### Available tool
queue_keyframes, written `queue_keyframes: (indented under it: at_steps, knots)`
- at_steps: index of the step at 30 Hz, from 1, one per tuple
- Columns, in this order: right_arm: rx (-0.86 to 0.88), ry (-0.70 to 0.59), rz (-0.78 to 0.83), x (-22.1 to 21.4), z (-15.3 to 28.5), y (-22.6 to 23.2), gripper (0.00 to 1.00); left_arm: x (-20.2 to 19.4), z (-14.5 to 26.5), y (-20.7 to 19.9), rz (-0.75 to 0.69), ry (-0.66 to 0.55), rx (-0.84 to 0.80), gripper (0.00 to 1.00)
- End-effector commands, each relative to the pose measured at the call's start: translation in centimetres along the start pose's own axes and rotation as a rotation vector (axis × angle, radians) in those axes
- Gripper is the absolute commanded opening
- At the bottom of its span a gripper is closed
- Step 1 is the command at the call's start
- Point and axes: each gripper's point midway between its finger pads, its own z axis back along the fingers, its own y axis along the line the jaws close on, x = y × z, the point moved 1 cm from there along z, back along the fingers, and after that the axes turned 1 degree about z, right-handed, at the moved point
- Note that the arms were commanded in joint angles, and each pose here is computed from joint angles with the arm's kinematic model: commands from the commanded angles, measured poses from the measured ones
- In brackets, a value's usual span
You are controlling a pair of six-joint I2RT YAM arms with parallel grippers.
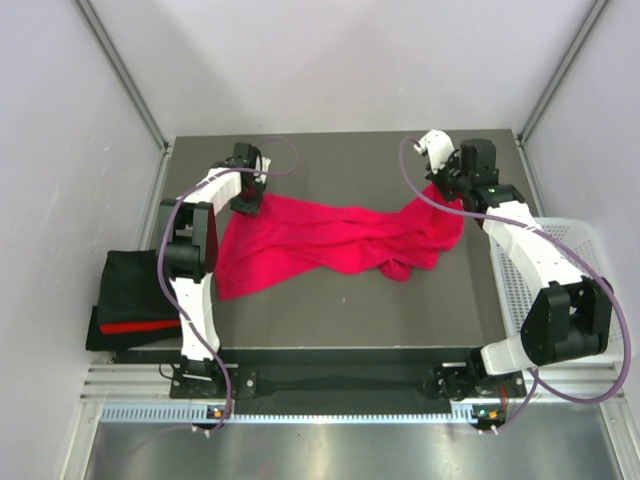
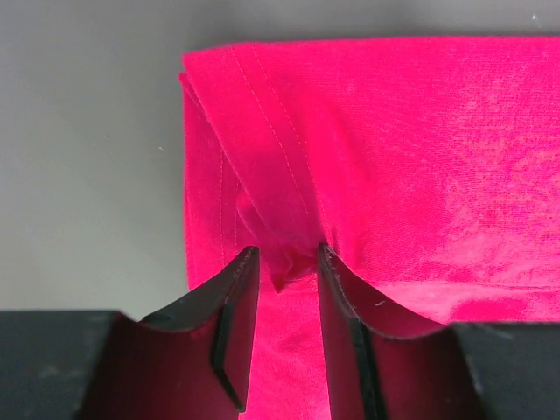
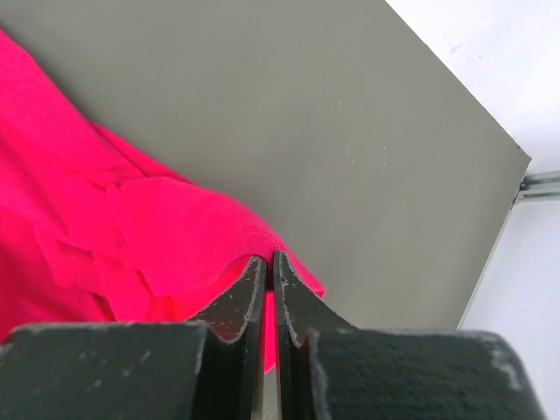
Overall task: Fold and stack the t-shirts
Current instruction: Flatten the tshirt out
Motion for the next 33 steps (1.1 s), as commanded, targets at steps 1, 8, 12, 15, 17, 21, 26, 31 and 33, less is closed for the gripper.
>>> queue_keyframes:
  at_steps: [1,8,12,15,17,21,26,31,33]
  knots:
    - [-0.008,-0.048,-0.005,1.1,-0.1,-0.3,0.0,-1.5,0.3,-0.3,0.013,0.047,-0.033,0.38]
    - [-0.006,-0.04,-0.001,0.9,-0.2,-0.2,0.0,-2.3,-0.4,-1.4,0.015,0.084,-0.089,0.24]
    - [-0.01,-0.041,0.001,0.9,-0.3,-0.3,0.0,-2.4,-0.2,-1.3,0.018,0.089,-0.089,0.09]
    - [-0.019,-0.043,0.002,1.0,-0.2,-0.5,0.0,-2.1,0.4,-1.2,0.015,0.082,-0.09,0.01]
    - [-0.033,-0.045,0.002,1.3,0.0,-0.8,0.0,-1.6,1.5,-0.9,0.014,0.077,-0.088,0.0]
    - [-0.14,-0.098,-0.007,3.4,2.2,-3.9,0.0,0.4,5.0,0.2,0.006,0.01,-0.067,0.0]
    - [-0.271,-0.187,-0.049,6.4,7.1,-8.5,0.0,4.5,12.8,2.6,-0.016,-0.205,0.018,0.0]
    - [-0.391,-0.259,-0.064,8.0,12.4,-11.8,0.0,6.4,19.9,3.7,-0.012,-0.379,0.059,0.0]
    - [-0.44,-0.293,-0.061,8.7,14.9,-12.4,0.0,6.9,23.2,4.0,-0.009,-0.466,0.068,0.0]
